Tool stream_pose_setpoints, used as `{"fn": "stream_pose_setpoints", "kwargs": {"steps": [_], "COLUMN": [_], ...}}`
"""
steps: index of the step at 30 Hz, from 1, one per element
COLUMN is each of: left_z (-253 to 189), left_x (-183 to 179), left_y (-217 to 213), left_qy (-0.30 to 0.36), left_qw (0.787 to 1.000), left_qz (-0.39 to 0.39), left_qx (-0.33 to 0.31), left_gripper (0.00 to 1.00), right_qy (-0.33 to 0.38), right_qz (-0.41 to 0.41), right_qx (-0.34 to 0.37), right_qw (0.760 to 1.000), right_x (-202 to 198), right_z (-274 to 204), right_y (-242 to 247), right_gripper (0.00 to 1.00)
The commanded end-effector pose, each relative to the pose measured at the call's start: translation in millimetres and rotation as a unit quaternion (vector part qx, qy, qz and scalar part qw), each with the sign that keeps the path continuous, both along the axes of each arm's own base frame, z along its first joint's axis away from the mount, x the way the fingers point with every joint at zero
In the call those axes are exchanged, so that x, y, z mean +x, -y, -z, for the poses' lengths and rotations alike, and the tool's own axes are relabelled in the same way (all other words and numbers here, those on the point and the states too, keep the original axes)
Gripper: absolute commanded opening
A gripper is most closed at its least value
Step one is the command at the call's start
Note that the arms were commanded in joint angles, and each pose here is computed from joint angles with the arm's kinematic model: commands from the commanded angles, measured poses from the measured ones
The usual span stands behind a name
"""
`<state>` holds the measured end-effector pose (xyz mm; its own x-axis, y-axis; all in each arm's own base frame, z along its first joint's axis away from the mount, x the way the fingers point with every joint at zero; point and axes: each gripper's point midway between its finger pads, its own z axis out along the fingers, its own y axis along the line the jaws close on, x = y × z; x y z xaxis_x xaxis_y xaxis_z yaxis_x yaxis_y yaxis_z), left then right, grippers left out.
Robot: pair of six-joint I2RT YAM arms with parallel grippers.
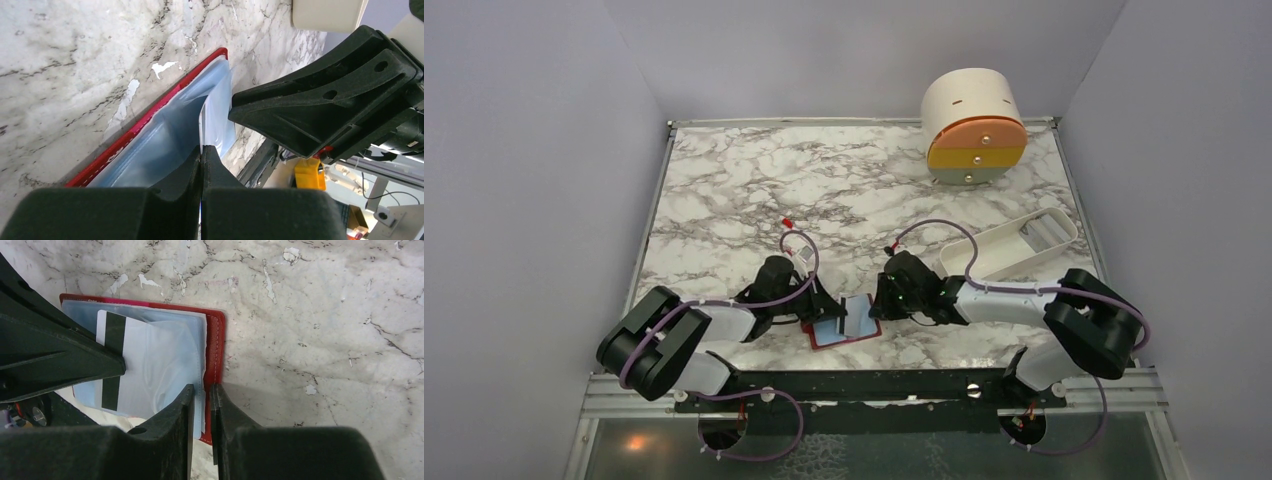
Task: Put the credit cards into the card holder
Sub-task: Insert the credit card into the card holder.
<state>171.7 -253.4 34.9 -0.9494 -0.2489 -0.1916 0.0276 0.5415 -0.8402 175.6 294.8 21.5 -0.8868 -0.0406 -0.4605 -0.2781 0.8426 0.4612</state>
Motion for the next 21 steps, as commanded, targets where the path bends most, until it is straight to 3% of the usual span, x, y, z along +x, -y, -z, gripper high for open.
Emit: {"fn": "stream_pose_setpoints", "kwargs": {"steps": [1,21], "left_z": [9,12], "left_x": [9,1], "left_y": [-9,-28], "left_qy": [0.012,0.038], "left_qw": [0.999,0.996], "left_qz": [-0.049,-0.078], "left_qx": [0.017,0.028], "left_gripper": [0.0,0.0], "right_qy": [-0.03,-0.054], "right_qz": [0.018,0.058], "right_qx": [-0.004,0.017], "right_qw": [0.999,0.997], "right_x": [-17,-36], "right_z": [15,16], "right_y": [4,18], "right_gripper": [0.15,0.12]}}
